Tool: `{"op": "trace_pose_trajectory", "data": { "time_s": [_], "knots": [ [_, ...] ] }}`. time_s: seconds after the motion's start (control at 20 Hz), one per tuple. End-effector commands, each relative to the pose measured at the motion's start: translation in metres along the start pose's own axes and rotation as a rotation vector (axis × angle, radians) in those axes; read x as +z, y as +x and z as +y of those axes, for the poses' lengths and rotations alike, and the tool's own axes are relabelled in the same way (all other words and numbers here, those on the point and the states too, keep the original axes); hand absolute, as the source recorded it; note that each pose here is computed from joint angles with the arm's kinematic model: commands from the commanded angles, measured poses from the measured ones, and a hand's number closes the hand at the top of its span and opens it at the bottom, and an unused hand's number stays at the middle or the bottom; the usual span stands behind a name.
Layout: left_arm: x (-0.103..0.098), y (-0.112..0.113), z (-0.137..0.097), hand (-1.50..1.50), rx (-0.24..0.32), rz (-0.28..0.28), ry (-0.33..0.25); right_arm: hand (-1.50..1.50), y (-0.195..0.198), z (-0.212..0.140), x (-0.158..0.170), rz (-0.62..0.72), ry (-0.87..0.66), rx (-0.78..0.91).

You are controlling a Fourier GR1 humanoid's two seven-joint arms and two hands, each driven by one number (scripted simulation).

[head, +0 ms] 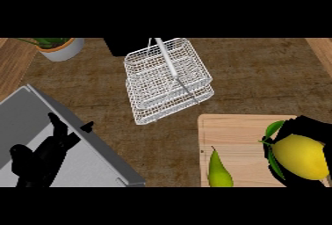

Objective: Pick the lemon from the cutting board and place it in the tiered basket

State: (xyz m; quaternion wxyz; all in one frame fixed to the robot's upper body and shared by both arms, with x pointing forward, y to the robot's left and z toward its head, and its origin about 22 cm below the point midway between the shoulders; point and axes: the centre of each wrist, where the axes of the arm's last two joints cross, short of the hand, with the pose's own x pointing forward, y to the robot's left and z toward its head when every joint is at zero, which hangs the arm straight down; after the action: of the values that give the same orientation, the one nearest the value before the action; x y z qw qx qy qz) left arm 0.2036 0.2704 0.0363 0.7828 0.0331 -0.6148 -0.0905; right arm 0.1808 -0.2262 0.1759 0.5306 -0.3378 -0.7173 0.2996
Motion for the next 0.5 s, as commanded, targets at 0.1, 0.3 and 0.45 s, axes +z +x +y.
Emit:
{"op": "trace_pose_trajectory", "data": {
  "time_s": [0.1, 0.3, 0.45],
  "knots": [
    [-0.026, 0.015, -0.025, 0.0, 0.123, -0.074, -0.057, 1.5, 0.034, -0.023, -0.02, -0.016, -0.048, 0.051],
    [-0.028, 0.018, -0.032, 0.0, 0.13, -0.074, -0.098, 1.5, 0.054, -0.028, -0.044, -0.029, -0.03, 0.052],
    [-0.031, 0.02, -0.035, 0.0, 0.116, -0.086, -0.096, 1.5, 0.07, -0.031, -0.068, -0.002, -0.01, 0.059]
  ]
}}
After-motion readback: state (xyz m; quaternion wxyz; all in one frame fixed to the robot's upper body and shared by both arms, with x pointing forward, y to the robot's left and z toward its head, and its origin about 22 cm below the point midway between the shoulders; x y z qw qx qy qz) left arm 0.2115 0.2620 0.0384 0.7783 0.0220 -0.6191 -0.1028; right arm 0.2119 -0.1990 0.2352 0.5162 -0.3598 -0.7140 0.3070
